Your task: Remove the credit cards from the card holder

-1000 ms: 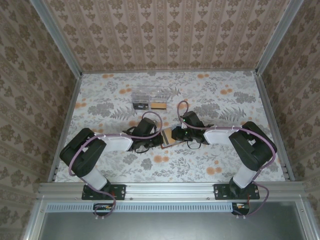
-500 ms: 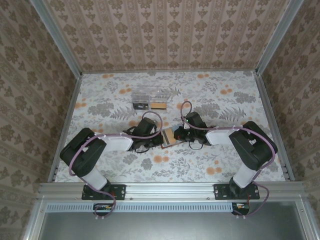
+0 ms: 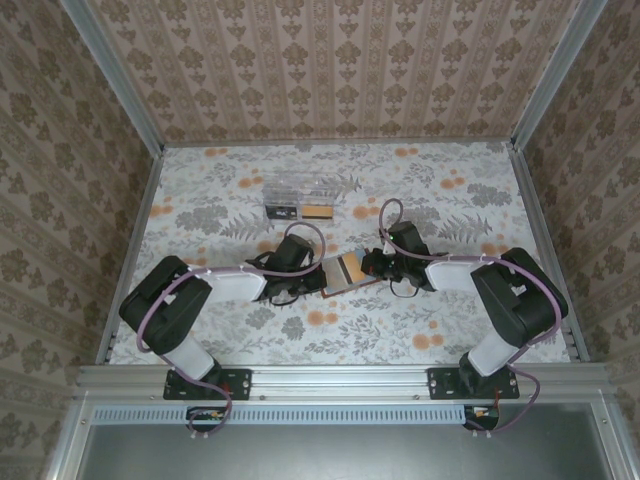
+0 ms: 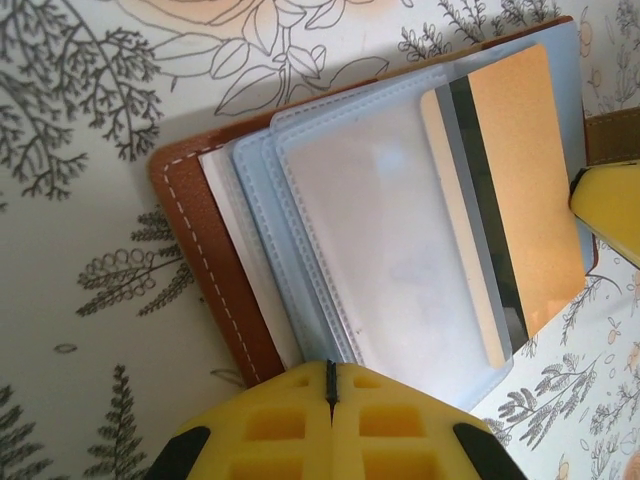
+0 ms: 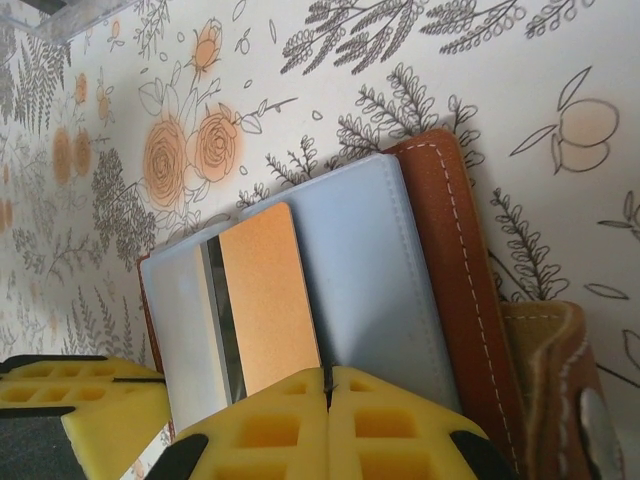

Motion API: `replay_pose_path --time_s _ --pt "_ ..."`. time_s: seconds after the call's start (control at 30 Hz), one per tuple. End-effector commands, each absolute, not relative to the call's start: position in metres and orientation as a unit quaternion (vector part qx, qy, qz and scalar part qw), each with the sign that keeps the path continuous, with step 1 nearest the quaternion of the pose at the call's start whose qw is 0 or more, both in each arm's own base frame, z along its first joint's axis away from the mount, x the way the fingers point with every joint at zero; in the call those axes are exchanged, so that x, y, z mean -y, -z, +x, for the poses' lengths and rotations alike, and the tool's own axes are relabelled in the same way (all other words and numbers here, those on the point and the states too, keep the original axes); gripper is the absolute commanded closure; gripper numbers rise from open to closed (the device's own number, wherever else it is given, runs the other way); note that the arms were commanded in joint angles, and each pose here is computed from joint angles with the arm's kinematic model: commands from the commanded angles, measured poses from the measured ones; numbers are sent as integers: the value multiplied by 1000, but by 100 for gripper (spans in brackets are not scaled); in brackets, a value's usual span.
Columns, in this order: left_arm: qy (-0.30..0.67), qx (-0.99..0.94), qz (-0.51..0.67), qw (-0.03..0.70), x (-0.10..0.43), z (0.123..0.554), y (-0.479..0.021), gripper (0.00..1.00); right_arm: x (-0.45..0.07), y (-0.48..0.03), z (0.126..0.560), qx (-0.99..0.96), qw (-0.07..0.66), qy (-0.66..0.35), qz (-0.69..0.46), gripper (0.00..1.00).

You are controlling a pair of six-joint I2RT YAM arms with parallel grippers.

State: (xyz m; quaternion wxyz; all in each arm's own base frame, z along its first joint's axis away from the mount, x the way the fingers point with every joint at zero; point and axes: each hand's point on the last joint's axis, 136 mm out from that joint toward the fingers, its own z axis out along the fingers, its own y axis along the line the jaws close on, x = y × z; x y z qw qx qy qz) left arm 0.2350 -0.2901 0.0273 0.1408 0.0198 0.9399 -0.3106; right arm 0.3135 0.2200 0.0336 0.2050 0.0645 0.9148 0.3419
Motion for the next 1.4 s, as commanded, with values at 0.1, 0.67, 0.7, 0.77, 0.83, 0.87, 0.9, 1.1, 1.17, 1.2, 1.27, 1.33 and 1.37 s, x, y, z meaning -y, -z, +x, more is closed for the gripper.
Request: replay_pose_path --time_s 0.1,0.67,0.7,0.77,0.83,0.87,0.9,1.1,1.17,1.2,1.27,1.33,1.37 --pt "279 -945 43 164 281 239 -56 74 -227 -35 308 -912 192 -360 51 100" --pt "314 -937 83 131 342 255 -44 91 -238 -31 309 -911 172 -375 30 96" --pt "309 -939 81 125 342 254 -39 94 -239 -32 310 -910 173 -377 28 94" --pt "302 -943 77 115 339 251 -32 98 -240 -33 310 -908 172 -382 27 91" --pt "298 -945 75 111 338 248 -28 98 -242 -34 310 -906 171 -387 25 88" --pt "298 -945 75 112 338 248 -28 98 -244 -35 310 -905 169 -391 24 87" --pt "297 -945 74 111 337 247 -27 98 -245 -35 310 -903 167 -394 23 87" --pt "298 -946 71 111 335 244 -25 99 -252 -33 309 -897 155 -413 24 85" --pt "299 -945 71 110 335 243 -24 99 -253 -32 310 -894 154 -419 27 85" --pt "299 -945 71 109 335 243 -24 100 -254 -31 310 -894 153 -419 28 85" --pt "300 -945 70 109 335 242 -23 100 -254 -32 310 -894 154 -421 27 85" --pt "300 -945 71 109 335 242 -23 100 -255 -32 310 -893 153 -422 26 84" --pt "300 -945 71 108 335 242 -23 100 -256 -32 310 -893 152 -424 25 84"
